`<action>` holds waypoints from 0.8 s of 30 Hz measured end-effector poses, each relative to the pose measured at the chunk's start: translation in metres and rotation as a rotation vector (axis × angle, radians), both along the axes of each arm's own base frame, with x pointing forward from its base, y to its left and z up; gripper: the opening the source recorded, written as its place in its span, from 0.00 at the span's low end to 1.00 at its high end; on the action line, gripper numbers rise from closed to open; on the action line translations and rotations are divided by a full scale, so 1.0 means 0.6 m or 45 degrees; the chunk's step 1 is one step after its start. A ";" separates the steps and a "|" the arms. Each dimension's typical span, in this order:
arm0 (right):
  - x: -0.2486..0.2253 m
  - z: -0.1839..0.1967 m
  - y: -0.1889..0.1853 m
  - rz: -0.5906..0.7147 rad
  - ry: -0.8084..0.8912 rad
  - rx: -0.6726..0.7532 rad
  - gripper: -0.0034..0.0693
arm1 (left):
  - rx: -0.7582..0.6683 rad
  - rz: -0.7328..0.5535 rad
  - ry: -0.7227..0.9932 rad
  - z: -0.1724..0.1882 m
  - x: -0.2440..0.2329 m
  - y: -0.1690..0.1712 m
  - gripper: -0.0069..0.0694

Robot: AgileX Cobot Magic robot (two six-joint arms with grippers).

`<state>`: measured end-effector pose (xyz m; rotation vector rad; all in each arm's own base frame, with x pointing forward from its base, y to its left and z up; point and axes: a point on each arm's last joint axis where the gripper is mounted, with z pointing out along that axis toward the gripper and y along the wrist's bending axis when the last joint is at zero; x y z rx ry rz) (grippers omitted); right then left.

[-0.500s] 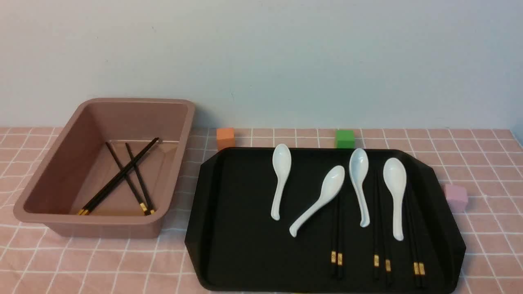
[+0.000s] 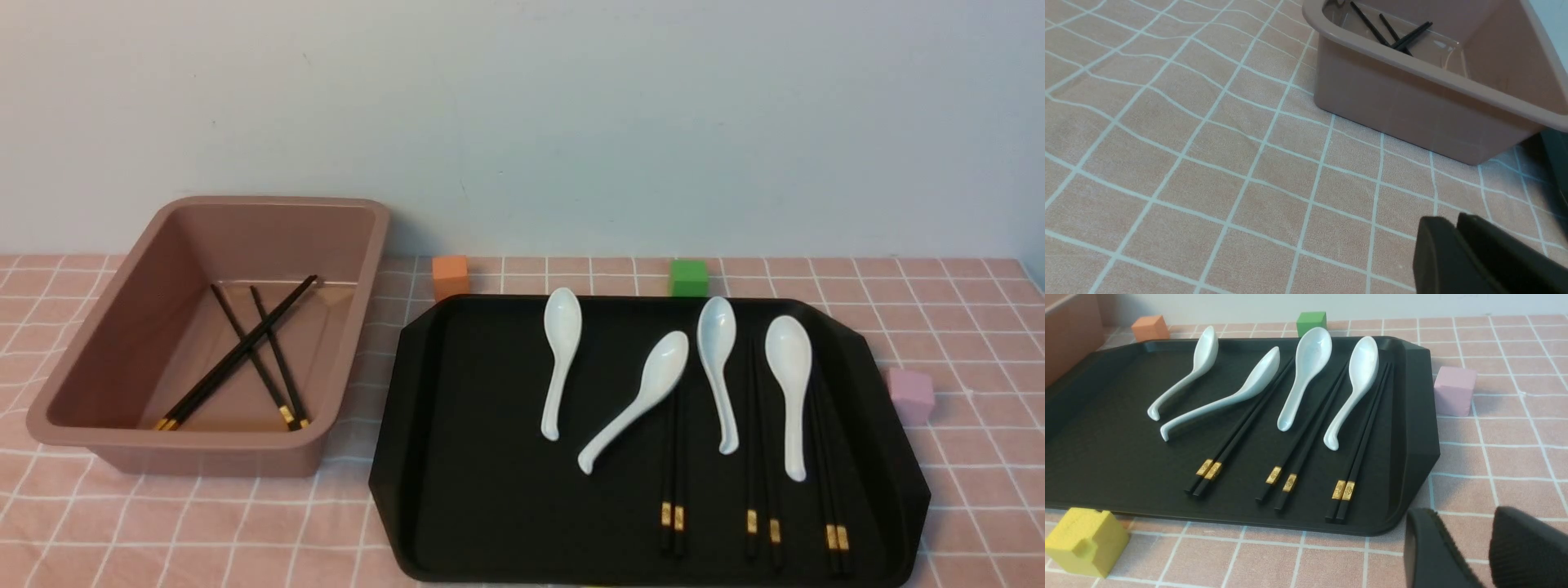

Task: On pink tablecloth take chopsticks from black tray and put them in box.
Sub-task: 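Reach over to the black tray and grasp a pair of chopsticks with the left gripper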

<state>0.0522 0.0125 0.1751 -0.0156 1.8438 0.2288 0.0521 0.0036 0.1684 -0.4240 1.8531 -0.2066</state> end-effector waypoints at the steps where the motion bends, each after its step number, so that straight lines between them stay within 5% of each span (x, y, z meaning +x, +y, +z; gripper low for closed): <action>1: 0.000 0.000 0.000 0.000 0.000 0.000 0.38 | 0.000 0.000 0.000 0.000 0.000 0.000 0.18; 8: 0.000 0.000 0.000 0.000 0.000 0.000 0.38 | -0.013 0.003 -0.035 0.004 0.001 0.000 0.19; 17: 0.000 0.000 0.000 0.000 0.000 -0.001 0.38 | -0.751 0.090 -0.403 0.044 0.008 -0.005 0.19; 24: 0.000 0.000 0.000 0.000 0.000 -0.001 0.38 | -0.904 0.117 -0.493 0.056 0.008 -0.002 0.19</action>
